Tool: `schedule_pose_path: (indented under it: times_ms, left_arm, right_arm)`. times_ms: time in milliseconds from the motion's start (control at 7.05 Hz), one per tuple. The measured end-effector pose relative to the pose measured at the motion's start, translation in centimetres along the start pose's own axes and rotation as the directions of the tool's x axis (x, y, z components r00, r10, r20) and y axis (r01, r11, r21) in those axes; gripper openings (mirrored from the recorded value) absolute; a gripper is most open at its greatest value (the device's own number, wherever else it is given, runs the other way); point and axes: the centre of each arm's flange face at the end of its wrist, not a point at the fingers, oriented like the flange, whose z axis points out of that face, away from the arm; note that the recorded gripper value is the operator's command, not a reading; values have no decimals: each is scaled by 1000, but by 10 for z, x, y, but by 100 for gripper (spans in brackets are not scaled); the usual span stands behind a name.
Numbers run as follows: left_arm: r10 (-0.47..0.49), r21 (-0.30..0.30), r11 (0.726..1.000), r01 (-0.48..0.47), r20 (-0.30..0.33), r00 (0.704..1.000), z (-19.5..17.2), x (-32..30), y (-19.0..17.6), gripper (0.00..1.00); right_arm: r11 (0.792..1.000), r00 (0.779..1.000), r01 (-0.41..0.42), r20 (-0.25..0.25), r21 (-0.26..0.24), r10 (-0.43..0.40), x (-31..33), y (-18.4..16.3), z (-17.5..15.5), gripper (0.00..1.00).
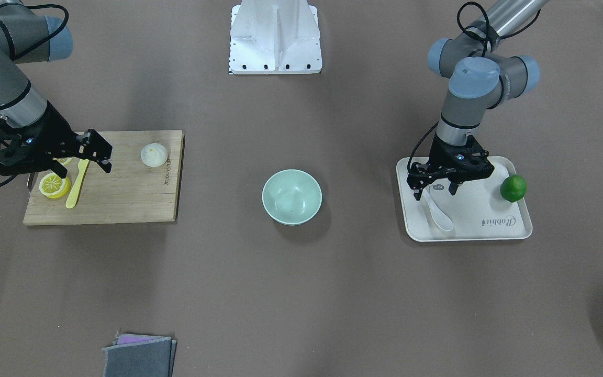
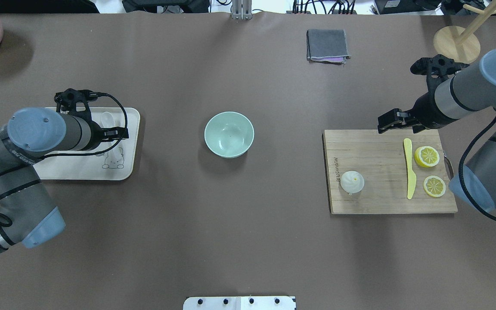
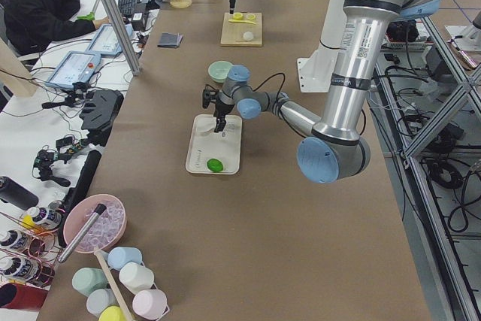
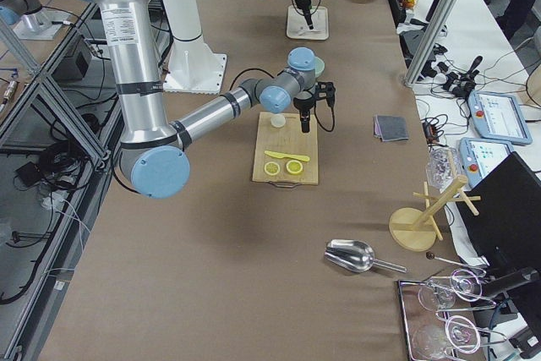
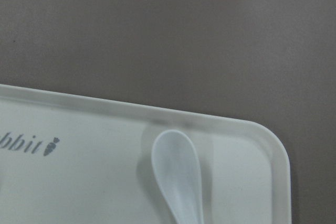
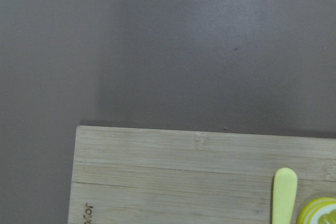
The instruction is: Put spoon and bun in bowl
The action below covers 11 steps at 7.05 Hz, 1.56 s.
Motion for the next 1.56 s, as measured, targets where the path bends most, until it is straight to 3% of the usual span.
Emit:
schedule_pose_path:
  times_ms: [425,851,993,1560]
  left_arm:
    - [11,7,1000,-11,7,1000,4,2,5,31]
    - [11,8,1000,-11,3,1000,3,2,5,19]
    - [11,8,1000,-11,-1,1000,3,3,5,0]
    - [21,22,1000,-20,-57,998,-27,16,0,0]
  right_arm:
    - [1000,1000,-9,5,-3,9,-6,2,2,100]
    - [1000,1000,-15,5,-4,15,-7,3,2,100]
    - [1000,1000,-19,6,-4,19,-8,3,2,100]
    - [1000,1000,-27,7,-7,27,-8,4,2,100]
